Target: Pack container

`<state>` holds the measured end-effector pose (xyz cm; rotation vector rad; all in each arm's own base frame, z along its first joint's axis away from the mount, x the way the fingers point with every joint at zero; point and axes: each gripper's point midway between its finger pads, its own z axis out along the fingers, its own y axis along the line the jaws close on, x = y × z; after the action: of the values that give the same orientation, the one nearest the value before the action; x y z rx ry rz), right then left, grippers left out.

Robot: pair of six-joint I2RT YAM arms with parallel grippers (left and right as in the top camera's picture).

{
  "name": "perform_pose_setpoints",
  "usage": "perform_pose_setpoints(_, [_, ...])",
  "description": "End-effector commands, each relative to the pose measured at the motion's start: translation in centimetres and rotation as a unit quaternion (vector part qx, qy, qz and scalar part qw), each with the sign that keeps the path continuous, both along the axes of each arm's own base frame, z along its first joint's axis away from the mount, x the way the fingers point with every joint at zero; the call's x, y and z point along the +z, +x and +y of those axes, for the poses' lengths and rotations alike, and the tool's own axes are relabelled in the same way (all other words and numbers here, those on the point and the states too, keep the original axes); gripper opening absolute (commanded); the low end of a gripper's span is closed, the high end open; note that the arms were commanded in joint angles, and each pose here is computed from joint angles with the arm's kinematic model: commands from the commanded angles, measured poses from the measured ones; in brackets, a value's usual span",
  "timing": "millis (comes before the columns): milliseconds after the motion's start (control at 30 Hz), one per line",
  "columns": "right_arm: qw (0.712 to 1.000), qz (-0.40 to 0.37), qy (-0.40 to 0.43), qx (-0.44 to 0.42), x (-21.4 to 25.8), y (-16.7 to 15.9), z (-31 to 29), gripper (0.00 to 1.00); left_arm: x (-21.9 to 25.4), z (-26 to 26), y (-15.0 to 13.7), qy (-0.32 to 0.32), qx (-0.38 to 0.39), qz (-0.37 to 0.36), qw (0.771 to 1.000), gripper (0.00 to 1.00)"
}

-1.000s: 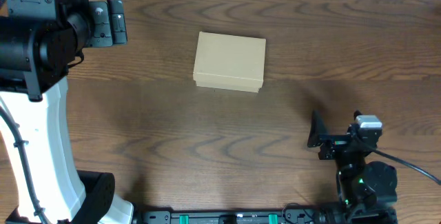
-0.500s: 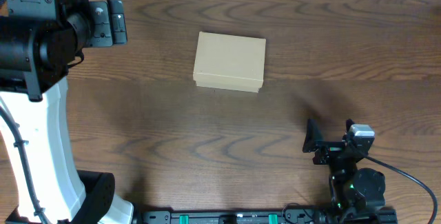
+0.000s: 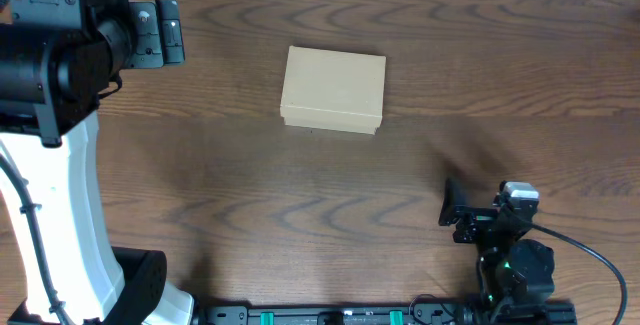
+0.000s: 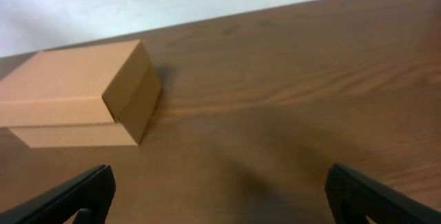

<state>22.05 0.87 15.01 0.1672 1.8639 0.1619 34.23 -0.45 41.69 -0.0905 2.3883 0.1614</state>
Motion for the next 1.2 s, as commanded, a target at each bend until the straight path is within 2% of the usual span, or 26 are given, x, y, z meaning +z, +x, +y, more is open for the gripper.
perform_pose_setpoints(0, [1.0,0.012,0.003,-0.015,-1.1,0.0,-0.5,0.99,-0.2,0.4,0.0,0.008,0.006,0.004,1.0,0.95])
perform_pose_setpoints(267, [0.999,0.034,0.001,-0.015,-3.1,0.0,-0.5,0.99,-0.2,0.4,0.0,0.008,0.006,0.004,1.0,0.95])
perform_pose_setpoints(1167, [0.999,0.034,-0.003,-0.021,-3.1,0.0,-0.8,0.99,-0.2,0.4,0.0,0.008,0.006,0.004,1.0,0.96])
